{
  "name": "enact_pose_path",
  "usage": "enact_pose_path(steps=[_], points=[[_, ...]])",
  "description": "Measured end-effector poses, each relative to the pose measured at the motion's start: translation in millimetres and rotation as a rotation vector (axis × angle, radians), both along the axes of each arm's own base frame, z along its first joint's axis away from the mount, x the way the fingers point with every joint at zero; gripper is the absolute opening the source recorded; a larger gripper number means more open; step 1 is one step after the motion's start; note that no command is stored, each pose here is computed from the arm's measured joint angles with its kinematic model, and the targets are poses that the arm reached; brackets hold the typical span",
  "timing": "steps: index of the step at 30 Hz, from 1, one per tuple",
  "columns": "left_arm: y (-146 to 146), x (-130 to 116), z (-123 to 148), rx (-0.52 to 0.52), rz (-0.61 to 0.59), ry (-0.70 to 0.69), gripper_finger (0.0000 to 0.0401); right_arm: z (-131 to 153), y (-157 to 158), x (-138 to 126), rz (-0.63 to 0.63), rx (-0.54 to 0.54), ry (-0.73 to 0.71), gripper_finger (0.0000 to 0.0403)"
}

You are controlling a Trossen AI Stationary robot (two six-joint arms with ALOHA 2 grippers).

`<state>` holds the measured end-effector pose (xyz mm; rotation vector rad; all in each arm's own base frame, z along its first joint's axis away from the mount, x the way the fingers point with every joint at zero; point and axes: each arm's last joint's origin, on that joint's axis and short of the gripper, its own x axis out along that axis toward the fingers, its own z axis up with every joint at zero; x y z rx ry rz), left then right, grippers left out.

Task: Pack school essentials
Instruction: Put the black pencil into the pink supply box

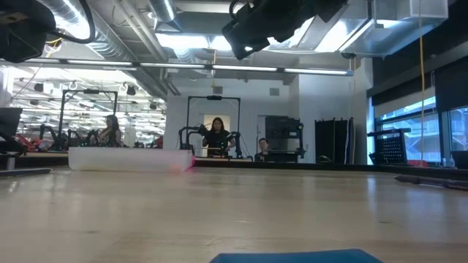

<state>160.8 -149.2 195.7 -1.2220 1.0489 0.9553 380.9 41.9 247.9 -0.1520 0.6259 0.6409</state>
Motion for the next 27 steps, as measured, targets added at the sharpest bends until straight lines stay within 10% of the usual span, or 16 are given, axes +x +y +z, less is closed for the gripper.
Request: enact_pose_path(steps=[27], points=[[-7, 16, -36, 0.045, 0.065, 0.138, 0.0136, 0, 0, 0, -0.001, 0.000, -0.003, 0.0071]])
